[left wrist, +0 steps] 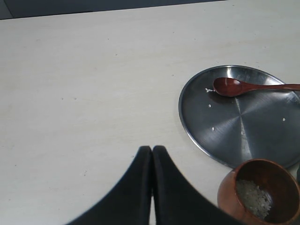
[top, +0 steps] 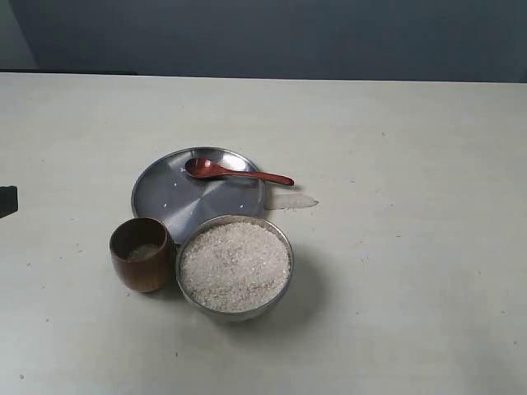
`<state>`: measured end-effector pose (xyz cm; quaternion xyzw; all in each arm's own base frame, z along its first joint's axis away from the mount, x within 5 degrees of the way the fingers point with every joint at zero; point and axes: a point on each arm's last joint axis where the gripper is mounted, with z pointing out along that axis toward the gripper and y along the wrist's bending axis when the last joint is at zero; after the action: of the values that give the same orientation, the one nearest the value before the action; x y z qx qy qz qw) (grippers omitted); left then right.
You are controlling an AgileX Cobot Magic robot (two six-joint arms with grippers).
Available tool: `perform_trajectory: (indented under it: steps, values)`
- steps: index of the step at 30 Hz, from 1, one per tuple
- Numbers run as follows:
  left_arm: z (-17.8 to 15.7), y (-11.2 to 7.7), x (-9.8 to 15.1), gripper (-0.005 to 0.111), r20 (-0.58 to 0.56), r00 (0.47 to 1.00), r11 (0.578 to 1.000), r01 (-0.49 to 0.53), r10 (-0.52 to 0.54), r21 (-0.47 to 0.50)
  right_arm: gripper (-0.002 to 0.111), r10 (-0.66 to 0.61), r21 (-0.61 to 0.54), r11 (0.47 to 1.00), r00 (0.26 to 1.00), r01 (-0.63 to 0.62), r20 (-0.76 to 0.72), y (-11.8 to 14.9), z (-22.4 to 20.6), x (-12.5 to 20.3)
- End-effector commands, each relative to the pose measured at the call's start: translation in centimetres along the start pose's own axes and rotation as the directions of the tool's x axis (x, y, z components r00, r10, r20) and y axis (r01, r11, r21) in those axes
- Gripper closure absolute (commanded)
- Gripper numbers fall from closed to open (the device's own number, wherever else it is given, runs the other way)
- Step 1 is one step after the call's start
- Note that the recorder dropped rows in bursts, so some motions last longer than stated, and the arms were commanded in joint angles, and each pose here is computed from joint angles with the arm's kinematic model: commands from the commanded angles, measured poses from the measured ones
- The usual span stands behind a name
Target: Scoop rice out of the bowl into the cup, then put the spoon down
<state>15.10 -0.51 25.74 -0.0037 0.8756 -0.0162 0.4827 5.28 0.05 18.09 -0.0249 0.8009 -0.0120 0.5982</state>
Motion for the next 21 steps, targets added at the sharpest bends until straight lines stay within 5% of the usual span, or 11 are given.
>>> perform_trajectory:
  steps: [1, 21]
  values:
    - [0.0, -0.05, -0.36, 0.106, 0.017, 1.0, 1.0, -0.007, 0.007, 0.002, 0.108, -0.01, 0.009, 1.0, 1.0, 0.009, 0.015, -0.05, 0.03, 0.0]
    - [0.0, -0.05, -0.35, 0.106, 0.015, 1.0, 1.0, -0.007, 0.007, 0.002, 0.108, 0.045, 0.058, 0.997, 0.999, -0.046, 0.015, -0.28, 0.02, 0.01]
